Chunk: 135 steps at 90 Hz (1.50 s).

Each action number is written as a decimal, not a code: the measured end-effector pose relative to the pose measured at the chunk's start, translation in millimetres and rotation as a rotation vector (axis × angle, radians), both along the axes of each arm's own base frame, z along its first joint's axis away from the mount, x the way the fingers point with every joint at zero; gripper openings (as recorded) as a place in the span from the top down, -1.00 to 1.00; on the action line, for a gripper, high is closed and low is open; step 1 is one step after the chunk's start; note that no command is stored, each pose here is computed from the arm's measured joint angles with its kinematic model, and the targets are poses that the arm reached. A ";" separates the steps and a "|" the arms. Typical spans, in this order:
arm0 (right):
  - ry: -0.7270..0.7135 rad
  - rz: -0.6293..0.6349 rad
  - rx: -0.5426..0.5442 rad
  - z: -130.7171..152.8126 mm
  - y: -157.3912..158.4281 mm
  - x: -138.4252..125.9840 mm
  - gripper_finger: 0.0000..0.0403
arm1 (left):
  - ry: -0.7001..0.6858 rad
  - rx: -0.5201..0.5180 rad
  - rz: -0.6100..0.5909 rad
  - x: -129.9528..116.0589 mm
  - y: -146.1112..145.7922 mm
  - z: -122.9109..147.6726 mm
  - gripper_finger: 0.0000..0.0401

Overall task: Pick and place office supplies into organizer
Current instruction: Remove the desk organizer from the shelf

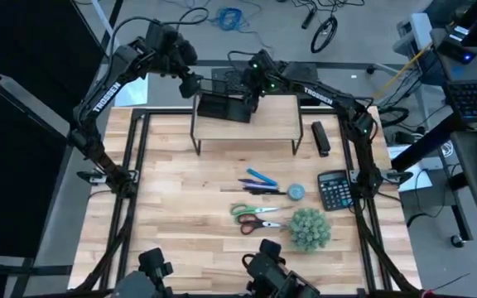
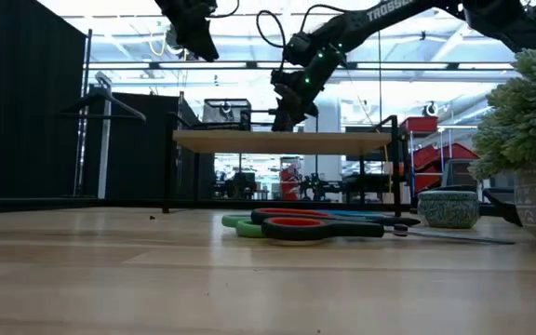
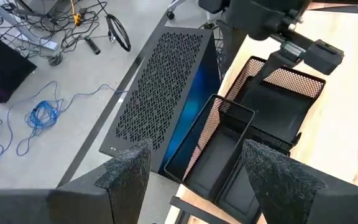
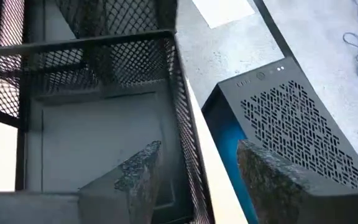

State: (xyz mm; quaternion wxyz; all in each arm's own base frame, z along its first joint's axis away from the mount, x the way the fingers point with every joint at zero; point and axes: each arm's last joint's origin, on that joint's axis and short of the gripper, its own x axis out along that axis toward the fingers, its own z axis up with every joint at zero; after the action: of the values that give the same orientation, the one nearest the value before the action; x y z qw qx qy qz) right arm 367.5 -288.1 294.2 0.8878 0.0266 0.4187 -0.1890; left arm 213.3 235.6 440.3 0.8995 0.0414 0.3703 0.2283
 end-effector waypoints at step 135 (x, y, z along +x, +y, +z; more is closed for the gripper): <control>0.009 0.041 -0.041 56.6 12.4 -11.6 1.00 | -0.012 0.014 -0.002 1.0 0.7 1.3 -0.20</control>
State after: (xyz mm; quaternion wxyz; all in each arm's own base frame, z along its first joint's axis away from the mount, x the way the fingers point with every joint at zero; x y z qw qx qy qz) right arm 356.0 -275.7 350.8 0.8901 -0.0008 0.4191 -0.1793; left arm 214.3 236.3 441.6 0.9017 0.0468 0.3631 0.2302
